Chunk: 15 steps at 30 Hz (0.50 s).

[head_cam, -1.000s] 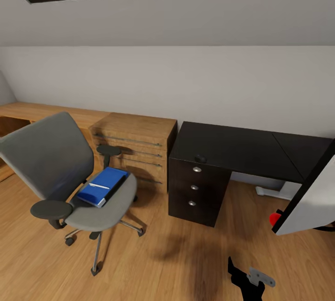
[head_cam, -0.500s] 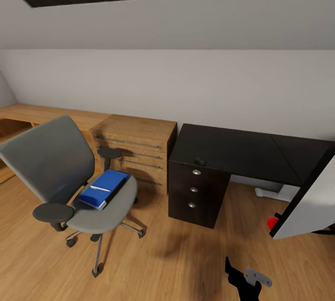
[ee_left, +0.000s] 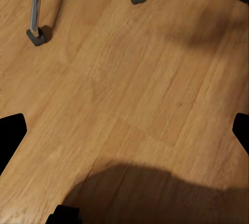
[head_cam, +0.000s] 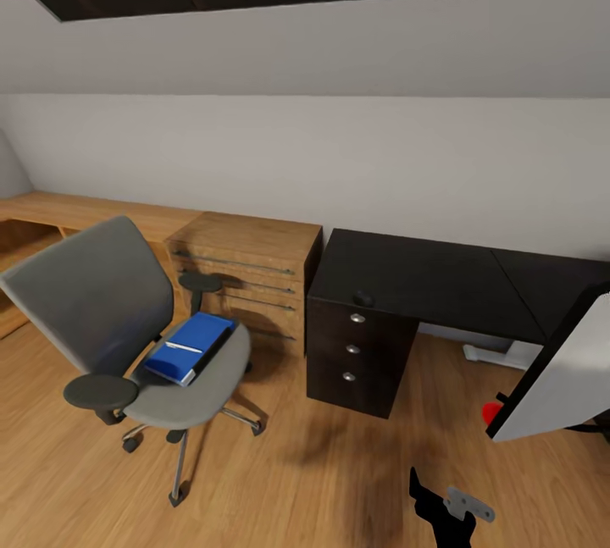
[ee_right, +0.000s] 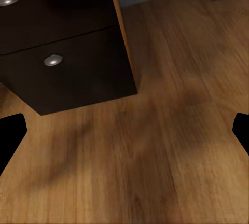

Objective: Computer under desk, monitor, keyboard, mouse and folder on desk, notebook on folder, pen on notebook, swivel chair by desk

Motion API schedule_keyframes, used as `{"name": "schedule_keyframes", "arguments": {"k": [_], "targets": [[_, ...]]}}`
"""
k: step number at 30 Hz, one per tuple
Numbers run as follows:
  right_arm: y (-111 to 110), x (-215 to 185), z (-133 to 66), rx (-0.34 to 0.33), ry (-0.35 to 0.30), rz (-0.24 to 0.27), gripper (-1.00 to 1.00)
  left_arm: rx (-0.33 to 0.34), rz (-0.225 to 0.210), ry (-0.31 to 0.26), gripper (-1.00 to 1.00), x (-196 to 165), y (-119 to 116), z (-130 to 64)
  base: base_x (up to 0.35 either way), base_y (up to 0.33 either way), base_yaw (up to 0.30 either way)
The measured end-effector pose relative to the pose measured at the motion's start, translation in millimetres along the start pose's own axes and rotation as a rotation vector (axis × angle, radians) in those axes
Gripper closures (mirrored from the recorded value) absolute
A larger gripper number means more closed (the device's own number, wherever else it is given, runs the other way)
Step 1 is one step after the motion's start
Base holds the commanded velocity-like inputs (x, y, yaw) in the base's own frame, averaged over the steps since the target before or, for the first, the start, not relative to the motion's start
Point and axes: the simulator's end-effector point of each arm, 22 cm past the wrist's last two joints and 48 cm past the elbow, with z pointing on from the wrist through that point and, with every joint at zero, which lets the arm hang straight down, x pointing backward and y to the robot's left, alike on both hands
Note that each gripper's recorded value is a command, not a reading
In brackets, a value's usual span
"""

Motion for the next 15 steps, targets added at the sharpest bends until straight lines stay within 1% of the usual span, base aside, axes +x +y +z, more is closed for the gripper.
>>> {"name": "schedule_keyframes", "arguments": {"k": [6, 8, 9, 10, 13, 15], "targets": [[1.6, -7.4, -5.0, 0.001, 0.001, 0.0, -1.0, -0.002, -0.001, -0.004, -1.0, -7.3, -1.4, -7.3, 0.0, 0.0, 0.0], [2.3, -9.7, -6.7, 0.0, 0.002, 0.0, -1.0, -0.019, -0.002, -0.008, -1.0, -10.5, 1.2, -9.7, 0.0, 0.0, 0.0], [2.2, -11.0, -7.4, 0.001, 0.002, 0.0, -1.0, -0.037, -0.002, -0.012, -1.0, -13.2, 4.4, -10.9, 0.0, 0.0, 0.0], [2.1, -12.3, -8.2, 0.001, 0.002, 0.0, -1.0, -0.07, -0.006, -0.015, -1.0, -15.5, 8.3, -12.6, 0.0, 0.0, 0.0], [2.8, -15.9, -10.7, 0.001, 0.002, 0.0, -1.0, -0.117, -0.011, -0.017, -1.0, -18.4, 13.5, -17.5, 0.0, 0.0, 0.0], [3.5, -18.2, -12.4, 0.001, 0.002, 0.0, -1.0, -0.134, -0.012, -0.017, -1.0, -20.0, 15.5, -20.4, 0.0, 0.0, 0.0]]}}
